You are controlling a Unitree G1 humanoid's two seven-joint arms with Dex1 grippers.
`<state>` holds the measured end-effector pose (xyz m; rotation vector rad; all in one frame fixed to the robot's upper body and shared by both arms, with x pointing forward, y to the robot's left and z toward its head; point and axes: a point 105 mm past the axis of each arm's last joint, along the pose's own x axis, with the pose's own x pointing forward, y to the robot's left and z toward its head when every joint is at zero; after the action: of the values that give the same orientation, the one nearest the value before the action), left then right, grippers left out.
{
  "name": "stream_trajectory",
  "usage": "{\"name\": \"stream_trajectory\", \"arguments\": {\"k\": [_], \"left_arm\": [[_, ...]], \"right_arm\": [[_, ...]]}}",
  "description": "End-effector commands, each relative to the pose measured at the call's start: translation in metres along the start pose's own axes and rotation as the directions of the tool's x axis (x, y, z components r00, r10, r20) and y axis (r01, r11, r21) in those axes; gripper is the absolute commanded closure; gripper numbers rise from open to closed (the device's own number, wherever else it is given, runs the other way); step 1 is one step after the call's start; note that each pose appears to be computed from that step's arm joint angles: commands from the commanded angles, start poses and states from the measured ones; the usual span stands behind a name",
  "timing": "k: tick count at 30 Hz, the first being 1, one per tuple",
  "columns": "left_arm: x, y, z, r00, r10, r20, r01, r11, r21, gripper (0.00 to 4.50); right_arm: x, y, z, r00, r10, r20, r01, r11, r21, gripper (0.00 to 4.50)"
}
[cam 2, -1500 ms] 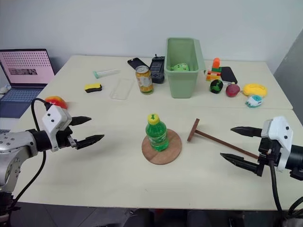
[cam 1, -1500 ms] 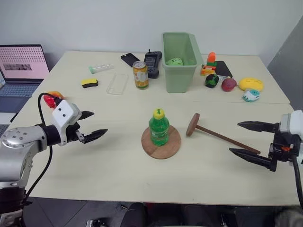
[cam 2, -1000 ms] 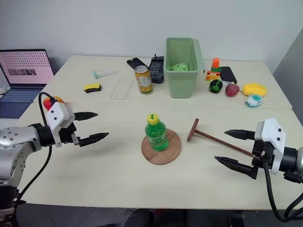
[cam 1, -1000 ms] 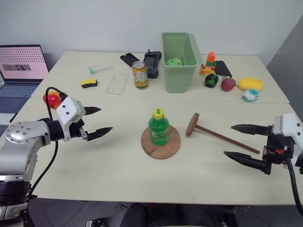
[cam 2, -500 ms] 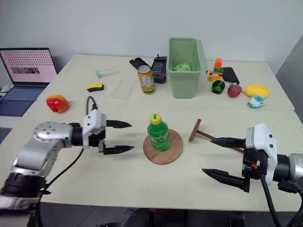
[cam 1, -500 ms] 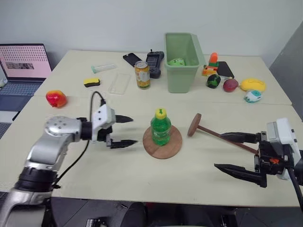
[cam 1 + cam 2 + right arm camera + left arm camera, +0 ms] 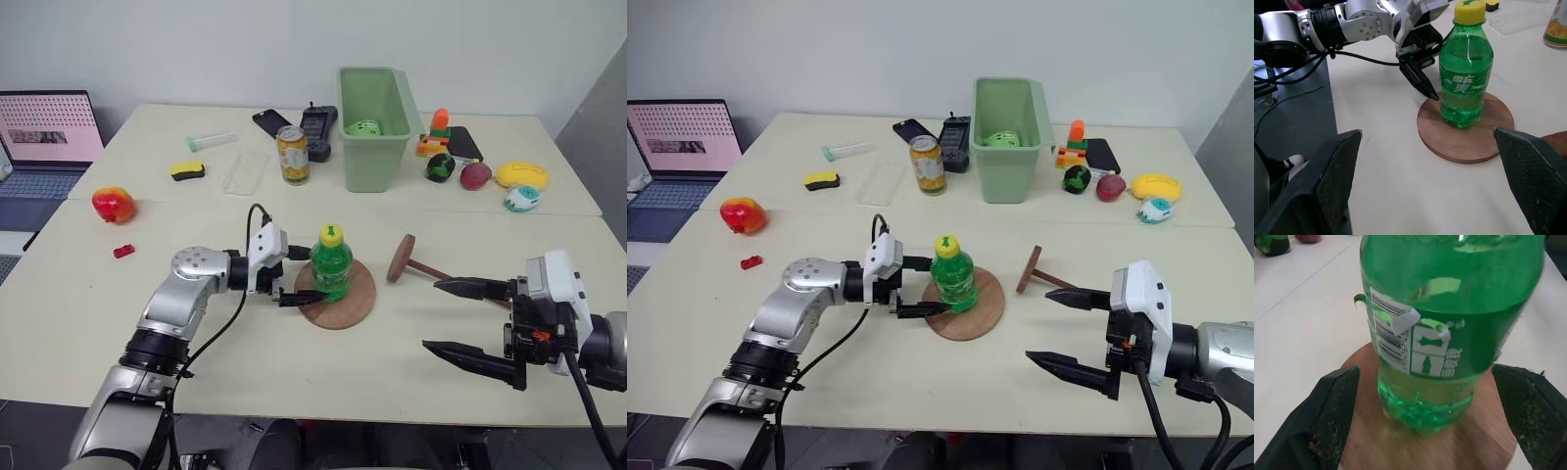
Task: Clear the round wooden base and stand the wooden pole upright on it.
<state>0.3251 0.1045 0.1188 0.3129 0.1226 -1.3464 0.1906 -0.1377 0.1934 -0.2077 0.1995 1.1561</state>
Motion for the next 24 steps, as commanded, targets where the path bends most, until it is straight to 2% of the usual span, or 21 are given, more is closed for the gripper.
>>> {"name": "stream_trajectory", "arguments": {"k": [1,7,8,10,11,13,17,21,24], "left_arm": [[0.009,0.004,0.01,1.0,0.002,0.024,-0.003,0.999,0.046,0.02],[0.018,0.001,0.014,0.998,-0.026,0.051,0.023,0.998,0.051,0.02],[0.018,-0.001,0.013,0.998,-0.032,0.049,0.03,0.998,0.05,0.38],[0.02,-0.002,0.012,0.998,-0.04,0.049,0.037,0.998,0.048,0.66],[0.02,-0.002,0.012,0.998,-0.041,0.051,0.039,0.998,0.046,1.01],[0.02,-0.002,0.013,0.998,-0.033,0.06,0.031,0.998,0.046,1.37],[0.02,0.002,0.017,0.996,0.007,0.09,-0.011,0.999,0.044,1.45],[0.007,0.019,0.028,0.975,0.156,0.156,-0.163,0.986,0.034,1.45],[-0.025,0.044,0.035,0.909,0.366,0.2,-0.375,0.927,0.009,1.45]], "right_arm": [[0.003,0.005,0.009,1.0,0.013,0.025,-0.012,0.999,-0.05,0.0],[0.007,0.006,0.011,0.999,0.02,0.035,-0.019,0.999,-0.051,0.0],[0.008,0.007,0.011,0.999,0.023,0.035,-0.022,0.998,-0.052,0.0],[0.01,0.007,0.011,0.999,0.029,0.038,-0.027,0.998,-0.052,0.0],[0.01,0.007,0.011,0.999,0.031,0.039,-0.029,0.998,-0.053,0.0],[0.011,0.007,0.012,0.999,0.032,0.04,-0.029,0.998,-0.054,0.0],[0.012,0.006,0.012,0.999,0.031,0.041,-0.029,0.998,-0.056,0.0],[0.013,0.003,0.013,0.998,0.033,0.046,-0.03,0.997,-0.068,0.0],[0.014,-0.001,0.017,0.998,0.036,0.059,-0.031,0.996,-0.084,0.0]]}}
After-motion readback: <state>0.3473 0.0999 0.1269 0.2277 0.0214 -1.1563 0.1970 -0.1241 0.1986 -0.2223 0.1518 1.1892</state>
